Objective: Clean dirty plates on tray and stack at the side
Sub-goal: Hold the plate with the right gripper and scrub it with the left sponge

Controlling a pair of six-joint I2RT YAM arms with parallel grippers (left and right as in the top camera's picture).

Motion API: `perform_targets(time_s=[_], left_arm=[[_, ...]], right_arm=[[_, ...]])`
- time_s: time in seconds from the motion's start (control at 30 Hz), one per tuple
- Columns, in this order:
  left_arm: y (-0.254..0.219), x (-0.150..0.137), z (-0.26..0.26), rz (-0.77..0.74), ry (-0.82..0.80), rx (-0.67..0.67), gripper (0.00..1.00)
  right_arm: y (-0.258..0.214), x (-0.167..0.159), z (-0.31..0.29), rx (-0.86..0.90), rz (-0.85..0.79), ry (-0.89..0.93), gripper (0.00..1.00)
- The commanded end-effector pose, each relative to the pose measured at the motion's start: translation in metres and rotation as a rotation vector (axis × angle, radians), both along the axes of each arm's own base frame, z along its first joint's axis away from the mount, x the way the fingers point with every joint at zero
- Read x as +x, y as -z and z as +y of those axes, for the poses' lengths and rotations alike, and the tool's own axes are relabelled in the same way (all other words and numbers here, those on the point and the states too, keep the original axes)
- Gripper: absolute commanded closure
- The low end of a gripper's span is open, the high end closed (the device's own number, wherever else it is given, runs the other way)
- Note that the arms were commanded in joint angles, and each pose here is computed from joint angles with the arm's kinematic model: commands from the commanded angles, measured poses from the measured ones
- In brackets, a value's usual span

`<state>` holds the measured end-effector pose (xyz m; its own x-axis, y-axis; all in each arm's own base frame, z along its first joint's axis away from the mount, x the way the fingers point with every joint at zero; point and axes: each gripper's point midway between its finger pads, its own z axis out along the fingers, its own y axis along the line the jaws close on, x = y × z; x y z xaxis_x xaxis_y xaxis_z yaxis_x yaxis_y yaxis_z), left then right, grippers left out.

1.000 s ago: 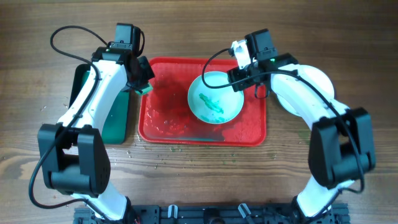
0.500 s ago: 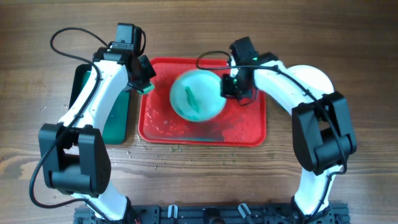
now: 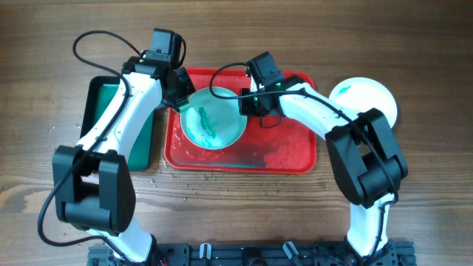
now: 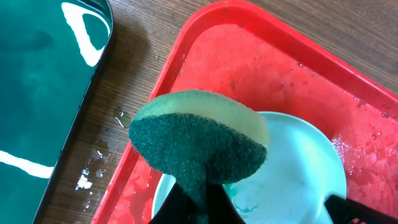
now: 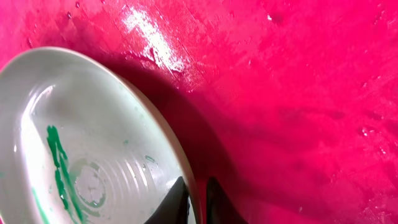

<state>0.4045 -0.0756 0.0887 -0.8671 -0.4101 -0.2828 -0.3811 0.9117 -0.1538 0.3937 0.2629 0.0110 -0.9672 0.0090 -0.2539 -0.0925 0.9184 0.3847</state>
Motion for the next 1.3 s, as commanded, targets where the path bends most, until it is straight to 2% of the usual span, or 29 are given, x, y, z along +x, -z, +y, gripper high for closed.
perform_targets(time_s=[0.0, 0.03, 0.1, 0.2, 0.37, 0.47, 0.53, 0.63, 0.67, 0.73, 0.83, 0.87, 0.9, 0.97, 1.03, 1.1, 1.13, 1.2, 1.23, 1.27], left_arm=[[0.005, -0.001, 0.000, 0.014, -0.018, -0.008, 0.96], [0.013, -0.007, 0.000, 0.031, -0.017, -0.007, 0.96], [0.020, -0.014, 0.001, 0.055, -0.016, -0.004, 0.96], [0.033, -0.024, -0.003, 0.080, 0.032, -0.006, 0.96], [0.067, -0.028, -0.032, -0.003, 0.297, 0.045, 0.96], [0.091, -0.033, -0.035, 0.008, 0.361, 0.063, 0.96], [0.100, -0.034, -0.049, 0.015, 0.390, -0.002, 0.96], [0.094, -0.050, -0.094, 0.036, 0.522, -0.262, 0.96], [0.094, -0.056, -0.095, 0.050, 0.558, -0.275, 0.96], [0.099, -0.057, -0.084, 0.063, 0.559, -0.205, 0.96], [0.094, -0.062, -0.100, 0.042, 0.663, -0.274, 0.96], [0.097, -0.055, -0.091, 0.032, 0.639, -0.213, 0.96], [0.102, -0.034, -0.061, 0.000, 0.518, -0.032, 0.96], [0.093, -0.001, -0.016, -0.099, 0.334, 0.219, 0.96], [0.084, 0.014, 0.010, -0.150, 0.248, 0.330, 0.96], [0.087, 0.008, 0.028, -0.111, 0.204, 0.354, 0.96], [0.092, 0.000, 0.030, -0.070, 0.197, 0.331, 0.96], [0.106, -0.027, -0.017, 0.026, 0.411, 0.073, 0.96], [0.104, -0.044, -0.049, 0.050, 0.540, -0.104, 0.96], [0.090, -0.071, -0.095, 0.061, 0.714, -0.365, 0.96]], right_arm=[[0.017, -0.017, 0.007, -0.029, 0.064, 0.014, 0.94], [0.023, -0.028, 0.004, -0.054, 0.127, 0.074, 0.96], [0.026, -0.032, -0.002, -0.062, 0.176, 0.170, 0.96], [0.025, -0.032, 0.002, -0.045, 0.177, 0.153, 0.96], [0.025, -0.031, 0.002, -0.047, 0.166, 0.135, 0.96], [0.024, -0.030, 0.003, -0.045, 0.155, 0.119, 0.96], [0.024, -0.031, 0.004, -0.040, 0.158, 0.114, 0.96], [0.018, -0.035, 0.013, 0.055, 0.206, 0.063, 0.96], [0.015, -0.035, 0.015, 0.119, 0.233, 0.034, 0.96], [0.015, -0.036, 0.013, 0.199, 0.273, -0.019, 0.96], [0.023, -0.039, 0.011, 0.204, 0.296, -0.025, 0.96], [0.023, -0.038, 0.012, 0.203, 0.292, -0.025, 0.96], [0.023, -0.038, 0.012, 0.205, 0.289, -0.027, 0.96], [0.023, -0.038, 0.012, 0.202, 0.293, -0.026, 0.96], [0.024, -0.039, 0.011, 0.197, 0.293, -0.025, 0.96], [0.024, -0.038, 0.011, 0.195, 0.291, -0.023, 0.96], [0.024, -0.038, 0.011, 0.196, 0.289, -0.024, 0.96], [0.024, -0.037, 0.011, 0.198, 0.285, -0.024, 0.96], [0.024, -0.037, 0.011, 0.197, 0.285, -0.024, 0.95], [0.024, -0.037, 0.011, 0.197, 0.285, -0.024, 0.96]])
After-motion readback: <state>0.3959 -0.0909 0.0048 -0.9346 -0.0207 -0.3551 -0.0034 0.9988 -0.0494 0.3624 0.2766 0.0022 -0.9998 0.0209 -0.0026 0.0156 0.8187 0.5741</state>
